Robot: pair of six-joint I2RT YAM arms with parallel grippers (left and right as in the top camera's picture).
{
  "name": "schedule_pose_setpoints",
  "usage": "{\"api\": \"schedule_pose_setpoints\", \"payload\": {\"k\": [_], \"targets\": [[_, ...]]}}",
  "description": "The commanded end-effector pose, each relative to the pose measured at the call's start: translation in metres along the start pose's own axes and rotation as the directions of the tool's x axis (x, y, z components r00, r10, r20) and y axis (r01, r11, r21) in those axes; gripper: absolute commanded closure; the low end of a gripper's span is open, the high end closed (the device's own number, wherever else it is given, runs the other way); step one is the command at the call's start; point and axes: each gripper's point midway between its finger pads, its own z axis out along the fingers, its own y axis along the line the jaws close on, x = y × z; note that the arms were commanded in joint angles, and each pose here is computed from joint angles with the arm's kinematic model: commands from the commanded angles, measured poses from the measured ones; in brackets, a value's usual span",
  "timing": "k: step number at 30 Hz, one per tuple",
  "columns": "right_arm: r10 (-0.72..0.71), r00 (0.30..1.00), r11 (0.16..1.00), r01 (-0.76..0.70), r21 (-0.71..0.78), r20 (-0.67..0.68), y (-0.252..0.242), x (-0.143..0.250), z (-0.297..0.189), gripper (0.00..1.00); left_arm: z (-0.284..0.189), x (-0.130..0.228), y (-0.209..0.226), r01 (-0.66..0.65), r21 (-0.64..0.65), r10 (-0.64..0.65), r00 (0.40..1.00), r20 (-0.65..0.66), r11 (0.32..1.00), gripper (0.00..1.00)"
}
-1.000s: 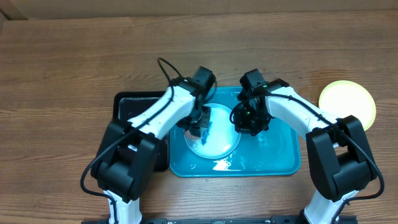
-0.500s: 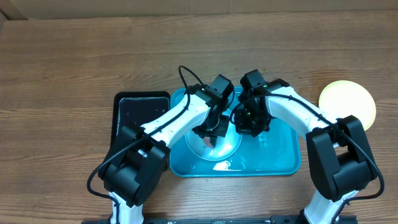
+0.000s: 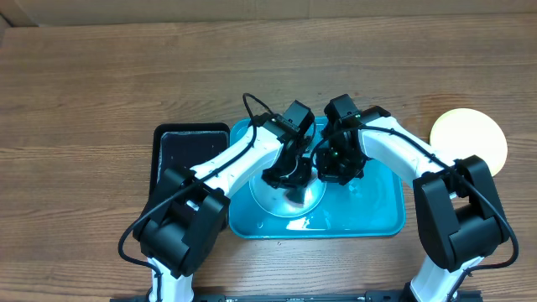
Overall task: Clean dirty plates on tray and stack at the side
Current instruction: 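Scrub the white plate with the sponge while the right gripper holds its rim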
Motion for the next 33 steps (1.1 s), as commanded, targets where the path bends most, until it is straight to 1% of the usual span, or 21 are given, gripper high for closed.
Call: {"api": "schedule_pose_setpoints", "payload": {"k": [1,5,9,12,14,17,21,25,29,33], "targets": [[0.000,1.000,1.000,0.001,-0.006,0.009,0.002,-0.001,-0.003,0.96,-0.005,-0.003,0.054,0.061,-0.258,-0.054,0.998,0.032,0.964,0.96],[-0.001,1.000,1.000,0.001,-0.006,0.010,0.002,-0.001,-0.003,0.96,-0.019,0.005,0.090,0.078,-0.447,-0.070,0.997,0.034,0.891,0.96],[-0.001,1.000,1.000,0.001,-0.006,0.010,0.002,-0.001,-0.003,0.96,-0.034,0.003,0.114,0.138,-0.579,-0.098,0.990,0.100,0.803,0.96],[-0.001,1.000,1.000,0.001,-0.006,0.010,0.002,-0.001,-0.003,0.96,-0.041,-0.001,0.124,0.190,-0.623,-0.116,0.981,0.158,0.759,0.96],[-0.001,1.000,1.000,0.001,-0.006,0.010,0.002,-0.001,-0.003,0.96,-0.040,-0.002,0.122,0.201,-0.615,-0.122,0.978,0.167,0.762,0.96],[-0.002,1.000,1.000,0.002,-0.006,0.010,0.002,-0.001,-0.003,0.96,-0.030,0.001,0.108,0.174,-0.547,-0.126,0.984,0.125,0.819,0.96],[-0.006,1.000,1.000,0.006,-0.006,0.010,0.002,-0.001,-0.003,0.96,-0.012,0.004,0.075,0.085,-0.390,-0.075,0.996,0.040,0.917,0.96],[-0.009,1.000,1.000,0.009,-0.006,0.009,0.002,-0.001,-0.003,0.96,0.000,0.003,0.034,0.016,-0.175,-0.017,1.000,-0.008,0.985,0.96],[-0.009,1.000,1.000,0.009,-0.006,0.010,0.002,-0.001,-0.003,0.96,0.003,-0.001,0.001,-0.001,0.012,0.002,1.000,-0.014,1.000,0.96],[-0.008,1.000,1.000,0.008,-0.005,0.008,0.002,0.000,-0.003,0.96,0.000,-0.005,-0.031,-0.024,0.185,0.027,1.000,-0.013,0.982,0.96]]}}
